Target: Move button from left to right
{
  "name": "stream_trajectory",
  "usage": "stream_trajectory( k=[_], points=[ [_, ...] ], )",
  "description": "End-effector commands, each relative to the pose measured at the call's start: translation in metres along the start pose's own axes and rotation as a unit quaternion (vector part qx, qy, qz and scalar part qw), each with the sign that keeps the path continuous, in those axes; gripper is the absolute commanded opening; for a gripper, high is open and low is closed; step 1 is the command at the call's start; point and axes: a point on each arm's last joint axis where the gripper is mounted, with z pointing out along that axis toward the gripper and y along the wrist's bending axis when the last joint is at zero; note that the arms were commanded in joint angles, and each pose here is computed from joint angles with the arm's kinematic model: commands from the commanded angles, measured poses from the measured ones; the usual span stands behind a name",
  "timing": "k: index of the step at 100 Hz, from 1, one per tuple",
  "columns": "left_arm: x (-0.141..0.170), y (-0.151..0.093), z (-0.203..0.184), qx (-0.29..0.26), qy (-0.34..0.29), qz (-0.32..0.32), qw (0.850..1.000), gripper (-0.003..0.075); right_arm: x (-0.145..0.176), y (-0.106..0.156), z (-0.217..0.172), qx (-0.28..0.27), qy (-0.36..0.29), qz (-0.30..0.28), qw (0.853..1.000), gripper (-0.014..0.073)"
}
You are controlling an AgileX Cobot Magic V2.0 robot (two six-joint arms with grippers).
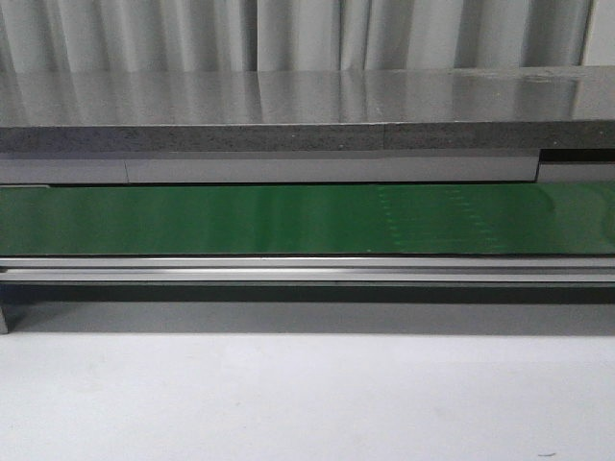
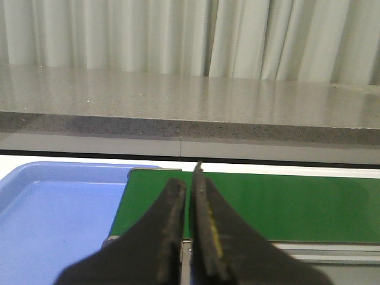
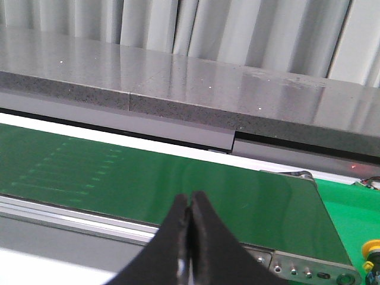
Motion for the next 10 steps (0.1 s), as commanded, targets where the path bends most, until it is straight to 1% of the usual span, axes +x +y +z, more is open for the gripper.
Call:
stream_trajectory(
  k=[1,10],
  points=[
    [0.0051,-0.0011,-0.0017,0.009,-0.034,-0.006,0.999,0.0005,-0.0087,-0.0003,-0.0018,0.003,-0.051,-0.005,0.999,-0.0068],
    [0.0051,-0.0011,-0.0017,0.009,-0.034,-0.006,0.999,0.0005,-0.0087,-0.0003,-0.0018,0.003,-0.051,-0.005,0.999,-0.0068]
  ],
)
